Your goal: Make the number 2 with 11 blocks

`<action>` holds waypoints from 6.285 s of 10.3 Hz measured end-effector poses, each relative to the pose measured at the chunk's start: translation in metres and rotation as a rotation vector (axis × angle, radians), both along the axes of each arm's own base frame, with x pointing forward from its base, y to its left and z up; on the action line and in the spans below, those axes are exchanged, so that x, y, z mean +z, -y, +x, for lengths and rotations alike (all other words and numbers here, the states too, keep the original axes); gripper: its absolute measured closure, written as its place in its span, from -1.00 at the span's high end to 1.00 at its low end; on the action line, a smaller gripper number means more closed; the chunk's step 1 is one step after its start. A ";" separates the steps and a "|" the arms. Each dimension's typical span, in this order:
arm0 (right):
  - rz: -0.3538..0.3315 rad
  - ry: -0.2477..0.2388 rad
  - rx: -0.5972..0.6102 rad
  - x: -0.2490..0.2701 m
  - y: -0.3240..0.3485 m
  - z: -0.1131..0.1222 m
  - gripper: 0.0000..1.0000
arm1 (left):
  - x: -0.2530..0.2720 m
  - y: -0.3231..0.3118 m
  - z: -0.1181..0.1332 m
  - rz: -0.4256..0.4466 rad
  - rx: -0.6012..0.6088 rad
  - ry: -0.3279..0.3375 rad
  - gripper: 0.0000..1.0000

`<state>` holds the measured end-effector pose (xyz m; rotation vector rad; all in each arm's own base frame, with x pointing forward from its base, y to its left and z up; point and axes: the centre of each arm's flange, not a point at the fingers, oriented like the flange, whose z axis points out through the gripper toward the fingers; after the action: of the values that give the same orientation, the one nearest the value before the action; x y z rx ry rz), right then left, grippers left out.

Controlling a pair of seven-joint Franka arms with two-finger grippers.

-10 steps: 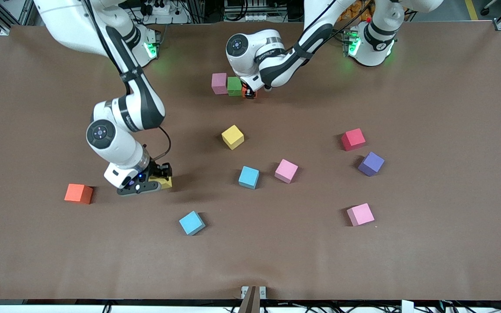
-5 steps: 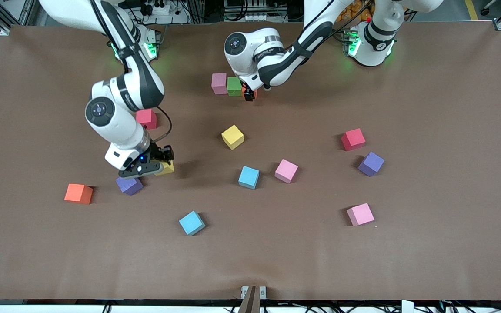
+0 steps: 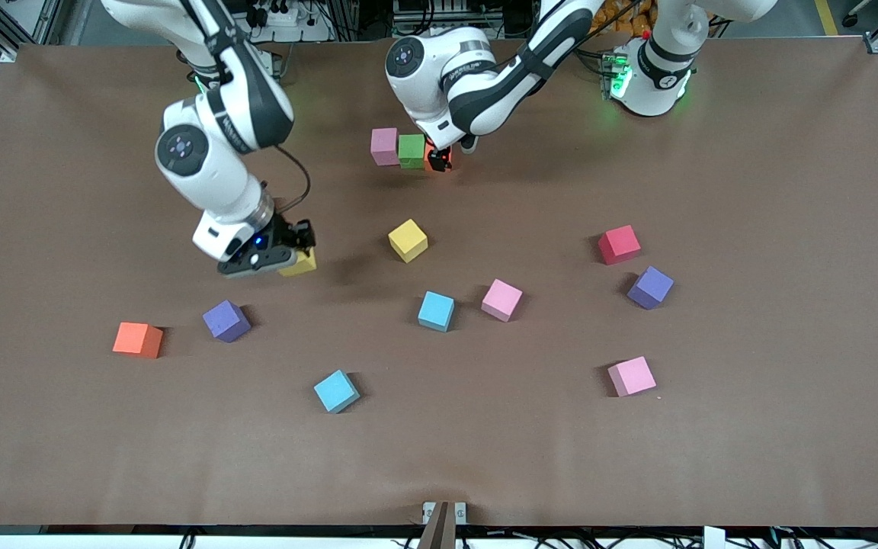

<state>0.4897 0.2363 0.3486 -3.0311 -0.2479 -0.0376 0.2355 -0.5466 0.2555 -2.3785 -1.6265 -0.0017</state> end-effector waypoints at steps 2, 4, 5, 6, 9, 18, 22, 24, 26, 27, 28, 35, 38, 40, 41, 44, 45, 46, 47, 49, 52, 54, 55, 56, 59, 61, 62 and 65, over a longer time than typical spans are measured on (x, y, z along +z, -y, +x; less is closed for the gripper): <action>0.012 -0.012 -0.030 0.013 -0.011 -0.031 0.19 | 0.020 0.005 0.025 -0.058 -0.105 -0.003 1.00; 0.013 -0.039 -0.031 0.021 -0.008 -0.059 0.19 | 0.041 0.002 0.071 -0.132 -0.229 -0.006 1.00; 0.011 -0.057 -0.030 0.024 -0.005 -0.071 0.19 | 0.046 -0.002 0.095 -0.165 -0.296 -0.013 1.00; 0.007 -0.075 -0.041 0.026 -0.004 -0.081 0.19 | 0.042 -0.005 0.113 -0.198 -0.350 -0.023 1.00; -0.003 -0.097 -0.094 0.023 -0.045 -0.115 0.19 | 0.000 0.005 0.140 -0.247 -0.422 -0.025 1.00; 0.040 -0.141 -0.088 0.078 0.047 -0.114 0.19 | -0.016 0.028 0.177 -0.278 -0.393 0.044 1.00; 0.035 -0.130 -0.102 0.079 0.064 -0.111 0.19 | -0.015 0.024 0.192 -0.304 -0.377 0.087 1.00; 0.036 -0.123 -0.093 0.079 0.078 -0.105 0.19 | -0.021 0.017 0.203 -0.294 -0.365 0.100 1.00; 0.033 -0.113 -0.087 0.077 0.087 -0.099 0.19 | -0.025 0.018 0.202 -0.294 -0.366 0.097 1.00; 0.031 -0.112 -0.086 0.076 0.087 -0.098 0.19 | -0.026 0.022 0.196 -0.295 -0.374 0.094 1.00; 0.028 -0.112 -0.087 0.074 0.086 -0.096 0.19 | -0.025 0.029 0.187 -0.299 -0.388 0.091 1.00; 0.021 -0.103 -0.091 0.065 0.083 -0.088 0.19 | -0.034 0.047 0.178 -0.315 -0.400 0.084 1.00; 0.017 -0.107 -0.097 0.060 0.084 -0.083 0.19 | -0.046 0.053 0.172 -0.295 -0.415 0.085 1.00; 0.016 -0.108 -0.100 0.057 0.085 -0.081 0.19 | -0.055 0.056 0.170 -0.282 -0.421 0.089 1.00; 0.016 -0.108 -0.101 0.057 0.085 -0.081 0.19 | -0.057 0.056 0.171 -0.280 -0.420 0.090 0.98; 0.014 -0.111 -0.101 0.055 0.085 -0.081 0.19 | -0.055 0.056 0.174 -0.280 -0.420 0.097 0.26; 0.014 -0.111 -0.101 0.055 0.085 -0.081 0.19 | -0.055 0.057 0.174 -0.278 -0.446 0.100 0.26; 0.014 -0.110 -0.101 0.055 0.085 -0.081 0.19 | -0.055 0.058 0.172 -0.278 -0.493 0.097 0.26; 0.014 -0.109 -0.101 0.055 0.085 -0.081 0.19 | -0.055 0.058 0.171 -0.272 -0.545 0.084 0.26; 0.015 -0.105 -0.102 0.054 0.084 -0.080 0.19 | -0.051 0.059 0.161 -0.251 -0.661 0.034 0.26; 0.015 -0.100 -0.104 0.052 0.084 -0.077 0.19 | -0.028 0.066 0.129 -0.255 -0.815 -0.011 0.19; 0.014 -0.101 -0.108 0.051 0.085 -0.076 0.19 | -0.010 0.062 0.097 -0.271 -0.932 -0.019 0.19; 0.015 -0.102 -0.112 0.050 0.086 -0.075 0.19 | -0.006 0.055 0.086 -0.289 -0.976 -0.015 0.19; 0.016 -0.101 -0.114 0.051 0.087 -0.074 0.19 | -0.007 0.044 0.081 -0.295 -1.014 -0.020 0.19; 0.016 -0.100 -0.115 0.051 0.087 -0.073 0.19 | -0.025 0.020 0.088 -0.305 -1.084 -0.040 0.19; 0.015 -0.102 -0.115 0.050 0.087 -0.073 0.19 | -0.040 0.013 0.078 -0.304 -1.118 -0.066 0.19; 0.014 -0.103 -0.115 0.049 0.087 -0.073 0.19 | -0.044 0.012 0.071 -0.308 -1.128 -0.073 0.19; 0.010 -0.106 -0.116 0.046 0.087 -0.071 0.19 | -0.051 0.012 0.055 -0.331 -1.159 -0.077 0.19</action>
<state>0.4189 0.1498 0.3946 -3.0218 -0.0627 0.1118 0.2905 -0.5585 0.2044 -3.1395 -0.0323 0.1425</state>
